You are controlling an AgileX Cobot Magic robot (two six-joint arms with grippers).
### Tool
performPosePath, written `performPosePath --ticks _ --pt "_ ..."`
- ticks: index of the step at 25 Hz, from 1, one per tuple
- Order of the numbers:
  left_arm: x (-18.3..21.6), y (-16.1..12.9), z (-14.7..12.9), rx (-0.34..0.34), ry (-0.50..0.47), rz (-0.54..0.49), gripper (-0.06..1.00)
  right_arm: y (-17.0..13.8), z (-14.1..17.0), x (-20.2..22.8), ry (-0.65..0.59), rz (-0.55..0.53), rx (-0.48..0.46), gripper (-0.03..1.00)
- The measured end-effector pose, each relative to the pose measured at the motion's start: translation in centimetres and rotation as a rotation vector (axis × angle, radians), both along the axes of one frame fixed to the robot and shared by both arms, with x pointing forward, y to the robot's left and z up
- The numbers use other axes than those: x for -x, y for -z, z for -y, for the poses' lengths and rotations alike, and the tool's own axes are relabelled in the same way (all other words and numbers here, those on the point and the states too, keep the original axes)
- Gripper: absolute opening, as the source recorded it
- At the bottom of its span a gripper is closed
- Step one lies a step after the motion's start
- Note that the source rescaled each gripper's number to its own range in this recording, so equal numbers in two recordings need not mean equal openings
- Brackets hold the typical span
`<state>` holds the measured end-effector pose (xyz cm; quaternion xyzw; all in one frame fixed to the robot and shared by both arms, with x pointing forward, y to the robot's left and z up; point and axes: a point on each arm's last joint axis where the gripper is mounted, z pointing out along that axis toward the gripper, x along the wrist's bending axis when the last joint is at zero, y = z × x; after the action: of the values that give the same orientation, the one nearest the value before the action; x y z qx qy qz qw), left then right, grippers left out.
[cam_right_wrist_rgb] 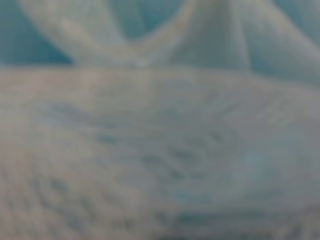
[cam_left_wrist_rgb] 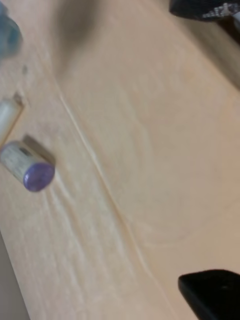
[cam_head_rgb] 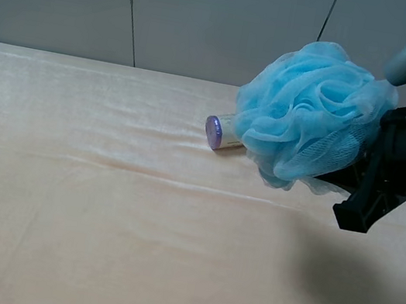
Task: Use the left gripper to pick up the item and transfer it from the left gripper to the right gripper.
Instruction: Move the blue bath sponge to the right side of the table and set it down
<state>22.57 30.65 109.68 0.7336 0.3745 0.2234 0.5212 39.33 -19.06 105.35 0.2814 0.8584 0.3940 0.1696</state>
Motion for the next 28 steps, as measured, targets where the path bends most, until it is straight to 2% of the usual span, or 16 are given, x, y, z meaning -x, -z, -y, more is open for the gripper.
performPosePath --ticks 3,7,14,24,28 --pt "-0.2 2.1 0.0 -0.006 -0.011 -0.001 1.00 0.0 0.0 0.0 0.010 -0.009 -0.008 0.01" --pt "-0.8 4.3 0.5 -0.047 -0.017 -0.075 1.00 0.0 0.0 0.0 0.016 -0.015 -0.013 0.01" --pt "-1.2 4.4 0.0 -0.067 -0.083 -0.067 1.00 0.0 0.0 0.0 0.026 -0.026 -0.027 0.01" --pt "-1.2 4.4 -0.1 -0.068 -0.088 -0.066 1.00 0.0 0.0 0.0 0.034 -0.032 -0.033 0.00" --pt "-1.2 4.4 -0.1 -0.065 -0.175 -0.068 1.00 0.0 0.0 0.0 0.035 -0.032 -0.034 0.00"
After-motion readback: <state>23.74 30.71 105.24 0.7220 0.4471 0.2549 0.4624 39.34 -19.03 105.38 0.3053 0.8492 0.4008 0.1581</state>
